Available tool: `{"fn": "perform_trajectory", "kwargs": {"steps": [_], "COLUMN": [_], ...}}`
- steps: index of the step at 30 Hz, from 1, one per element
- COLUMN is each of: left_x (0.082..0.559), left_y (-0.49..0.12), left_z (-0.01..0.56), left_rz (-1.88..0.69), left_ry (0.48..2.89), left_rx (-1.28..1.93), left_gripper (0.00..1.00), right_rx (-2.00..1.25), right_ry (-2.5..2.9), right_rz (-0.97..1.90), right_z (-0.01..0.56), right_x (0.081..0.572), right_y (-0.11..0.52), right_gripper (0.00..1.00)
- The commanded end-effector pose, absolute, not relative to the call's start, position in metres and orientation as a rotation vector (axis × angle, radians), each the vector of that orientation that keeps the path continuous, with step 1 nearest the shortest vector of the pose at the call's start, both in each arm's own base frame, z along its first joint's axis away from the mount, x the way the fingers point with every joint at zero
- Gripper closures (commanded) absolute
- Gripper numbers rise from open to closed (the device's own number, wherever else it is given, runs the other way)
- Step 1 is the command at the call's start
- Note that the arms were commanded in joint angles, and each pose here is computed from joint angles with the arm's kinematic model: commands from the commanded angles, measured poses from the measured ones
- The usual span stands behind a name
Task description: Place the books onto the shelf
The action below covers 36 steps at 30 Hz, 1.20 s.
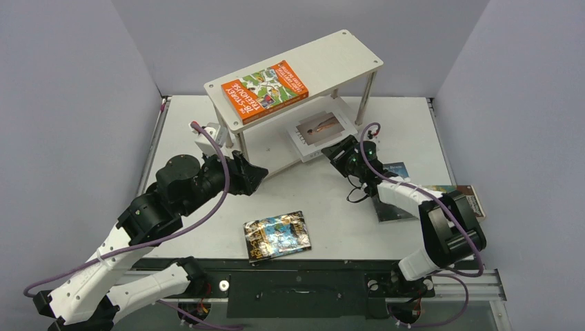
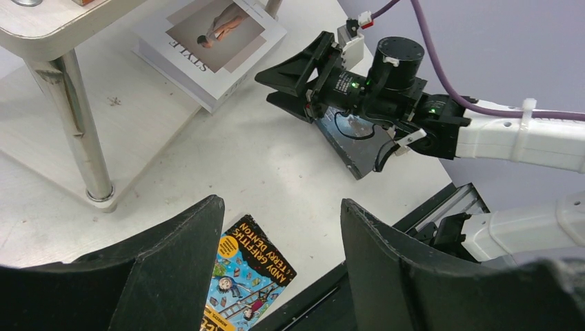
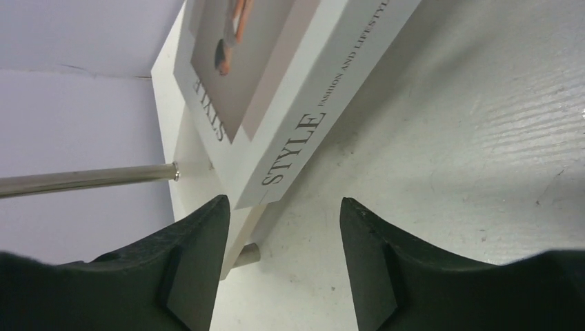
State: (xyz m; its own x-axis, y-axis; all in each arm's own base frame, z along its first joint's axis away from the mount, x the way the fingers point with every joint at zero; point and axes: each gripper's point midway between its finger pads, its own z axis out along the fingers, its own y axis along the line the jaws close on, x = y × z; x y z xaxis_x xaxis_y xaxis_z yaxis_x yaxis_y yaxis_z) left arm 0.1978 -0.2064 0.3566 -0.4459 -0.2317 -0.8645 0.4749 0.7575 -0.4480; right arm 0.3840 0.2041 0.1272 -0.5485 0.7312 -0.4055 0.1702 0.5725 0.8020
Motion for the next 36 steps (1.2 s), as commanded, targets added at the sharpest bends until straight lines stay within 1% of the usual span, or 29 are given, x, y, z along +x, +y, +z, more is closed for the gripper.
{"fn": "perform_trajectory", "kwargs": {"steps": [1, 4, 8, 12, 16, 24, 28, 33, 36], "left_x": [0.198, 0.197, 0.195, 0.196, 0.197, 0.199, 0.2, 0.199, 0.199], "left_y": [-0.207, -0.207, -0.206, -0.207, -0.209, -0.211, -0.212, -0.211, -0.211], "left_z": [0.372, 0.374, 0.377, 0.377, 0.377, 0.379, 0.378, 0.381, 0.381], "left_rz": [-0.836, -0.847, -0.854, -0.853, -0.859, -0.859, -0.857, -0.86, -0.859], "left_ry": [1.822, 1.814, 1.807, 1.808, 1.81, 1.805, 1.809, 1.804, 1.804], "left_rx": [0.192, 0.191, 0.187, 0.19, 0.191, 0.189, 0.189, 0.187, 0.185], "left_gripper": [0.4, 0.4, 0.4, 0.4, 0.4, 0.4, 0.4, 0.4, 0.4], "right_rx": [0.687, 0.74, 0.803, 0.815, 0.832, 0.86, 0.878, 0.885, 0.881], "right_ry": [1.957, 1.931, 1.838, 1.744, 1.752, 1.738, 1.719, 1.696, 1.694], "right_rz": [1.058, 1.082, 1.154, 1.256, 1.278, 1.27, 1.275, 1.287, 1.279], "right_z": [0.15, 0.145, 0.141, 0.144, 0.13, 0.122, 0.12, 0.123, 0.124], "right_x": [0.409, 0.42, 0.435, 0.45, 0.46, 0.471, 0.476, 0.48, 0.484], "right_y": [0.222, 0.218, 0.205, 0.2, 0.199, 0.188, 0.183, 0.178, 0.174], "right_gripper": [0.42, 0.37, 0.34, 0.34, 0.34, 0.35, 0.43, 0.59, 0.62]}}
